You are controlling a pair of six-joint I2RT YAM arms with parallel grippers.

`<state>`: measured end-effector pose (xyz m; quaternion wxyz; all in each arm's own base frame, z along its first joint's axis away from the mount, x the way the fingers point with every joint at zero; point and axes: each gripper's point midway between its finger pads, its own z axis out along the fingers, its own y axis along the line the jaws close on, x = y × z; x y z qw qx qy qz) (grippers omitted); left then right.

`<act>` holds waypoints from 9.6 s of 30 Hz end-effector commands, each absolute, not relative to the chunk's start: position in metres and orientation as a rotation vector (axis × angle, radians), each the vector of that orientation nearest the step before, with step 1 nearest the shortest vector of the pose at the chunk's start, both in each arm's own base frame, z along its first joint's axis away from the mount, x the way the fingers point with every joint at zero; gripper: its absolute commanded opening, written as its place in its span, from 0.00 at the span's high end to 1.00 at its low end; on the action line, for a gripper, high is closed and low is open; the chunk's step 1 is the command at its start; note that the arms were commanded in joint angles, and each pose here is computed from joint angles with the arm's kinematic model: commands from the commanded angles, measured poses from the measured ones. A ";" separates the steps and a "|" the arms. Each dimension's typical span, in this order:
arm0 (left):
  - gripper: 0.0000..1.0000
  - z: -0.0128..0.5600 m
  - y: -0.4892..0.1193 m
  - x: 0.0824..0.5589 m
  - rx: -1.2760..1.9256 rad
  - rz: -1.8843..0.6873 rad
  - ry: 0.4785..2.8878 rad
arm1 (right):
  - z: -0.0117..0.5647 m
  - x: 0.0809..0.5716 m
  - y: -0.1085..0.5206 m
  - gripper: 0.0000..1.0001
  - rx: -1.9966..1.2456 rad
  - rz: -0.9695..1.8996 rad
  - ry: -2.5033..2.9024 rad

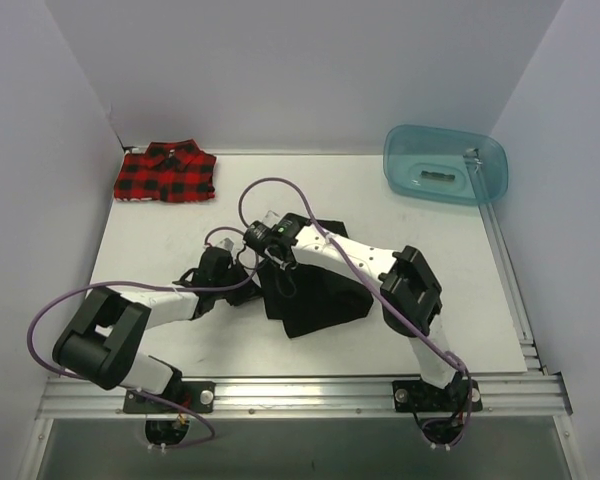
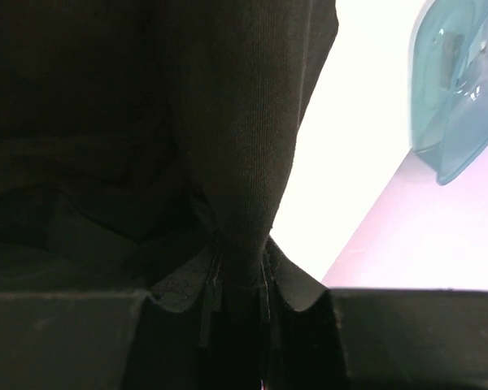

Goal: Fold and stack the long sleeve shirts
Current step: Fold the shirt

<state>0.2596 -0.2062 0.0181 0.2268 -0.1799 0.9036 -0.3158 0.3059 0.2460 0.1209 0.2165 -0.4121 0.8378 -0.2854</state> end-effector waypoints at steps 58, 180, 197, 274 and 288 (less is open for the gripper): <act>0.55 0.130 -0.176 0.282 -0.445 -0.751 2.172 | 0.151 0.233 0.317 0.57 -0.486 0.467 2.478; 0.51 0.151 -0.271 0.335 -0.212 -0.819 2.169 | 0.139 0.396 0.201 0.61 0.402 1.274 2.047; 0.52 0.043 -0.282 0.193 -0.112 -0.890 2.458 | 0.047 0.331 0.211 0.62 0.385 1.311 2.206; 0.50 0.101 -0.204 0.358 -0.367 -0.555 2.389 | 0.075 0.246 0.150 0.63 -0.036 0.586 2.576; 0.54 0.020 -0.228 0.292 -0.188 -0.326 2.626 | 0.023 0.233 0.181 0.64 -0.162 0.500 2.773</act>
